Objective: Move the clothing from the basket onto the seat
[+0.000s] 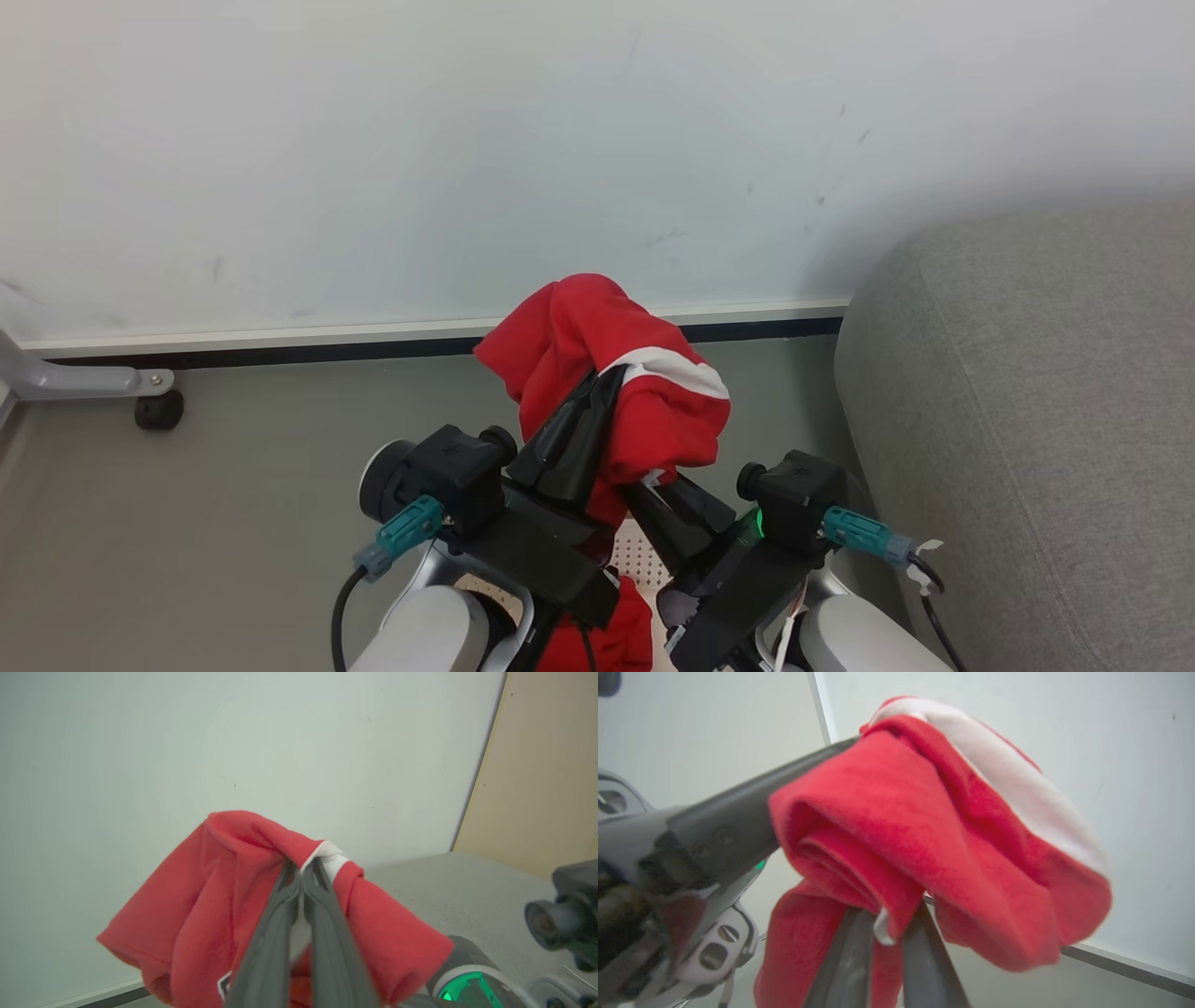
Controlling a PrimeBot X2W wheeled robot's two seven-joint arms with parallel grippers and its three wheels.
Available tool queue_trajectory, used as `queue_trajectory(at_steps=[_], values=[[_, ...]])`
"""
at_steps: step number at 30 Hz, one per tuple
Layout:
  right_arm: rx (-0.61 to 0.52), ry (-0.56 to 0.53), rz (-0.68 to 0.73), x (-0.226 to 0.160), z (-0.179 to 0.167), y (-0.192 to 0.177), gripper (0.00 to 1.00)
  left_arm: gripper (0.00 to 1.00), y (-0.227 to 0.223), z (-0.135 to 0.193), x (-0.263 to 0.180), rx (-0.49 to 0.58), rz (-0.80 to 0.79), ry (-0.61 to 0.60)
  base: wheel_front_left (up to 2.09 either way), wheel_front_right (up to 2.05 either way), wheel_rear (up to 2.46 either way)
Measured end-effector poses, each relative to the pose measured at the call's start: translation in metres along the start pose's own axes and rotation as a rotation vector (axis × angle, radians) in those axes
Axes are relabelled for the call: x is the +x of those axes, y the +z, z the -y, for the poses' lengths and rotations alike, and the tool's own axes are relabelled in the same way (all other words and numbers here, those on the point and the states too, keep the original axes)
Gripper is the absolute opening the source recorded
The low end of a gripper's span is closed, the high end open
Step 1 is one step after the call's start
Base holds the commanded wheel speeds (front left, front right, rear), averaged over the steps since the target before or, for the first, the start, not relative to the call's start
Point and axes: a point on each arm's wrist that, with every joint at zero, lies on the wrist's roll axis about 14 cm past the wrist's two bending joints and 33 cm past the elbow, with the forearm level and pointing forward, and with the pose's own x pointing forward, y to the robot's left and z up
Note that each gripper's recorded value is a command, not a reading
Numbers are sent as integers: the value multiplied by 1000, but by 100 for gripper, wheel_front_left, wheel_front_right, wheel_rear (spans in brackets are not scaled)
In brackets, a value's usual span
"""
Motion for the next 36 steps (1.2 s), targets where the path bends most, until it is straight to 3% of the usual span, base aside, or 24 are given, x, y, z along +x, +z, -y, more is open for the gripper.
queue_trajectory(at_steps=[2,3,4,5,12,22,36], values=[[7,-4,-2,0,2,-1,0,5,0,-1,0,2,-1,2,0,0,0],[5,-7,2,0,3,0,0,54,0,-1,0,2,1,2,0,0,0],[4,-11,6,0,5,1,0,88,1,-2,0,2,3,3,0,0,0],[1,-15,7,1,7,2,0,100,2,-1,0,3,4,2,0,0,0],[-23,-89,52,-1,38,16,0,100,3,-1,-1,21,-2,-13,0,0,0],[-72,-244,45,-22,95,16,0,100,-35,7,-24,56,-142,-50,0,0,0],[-81,-389,34,-53,136,11,0,100,-79,32,-45,37,-290,-145,0,0,0]])
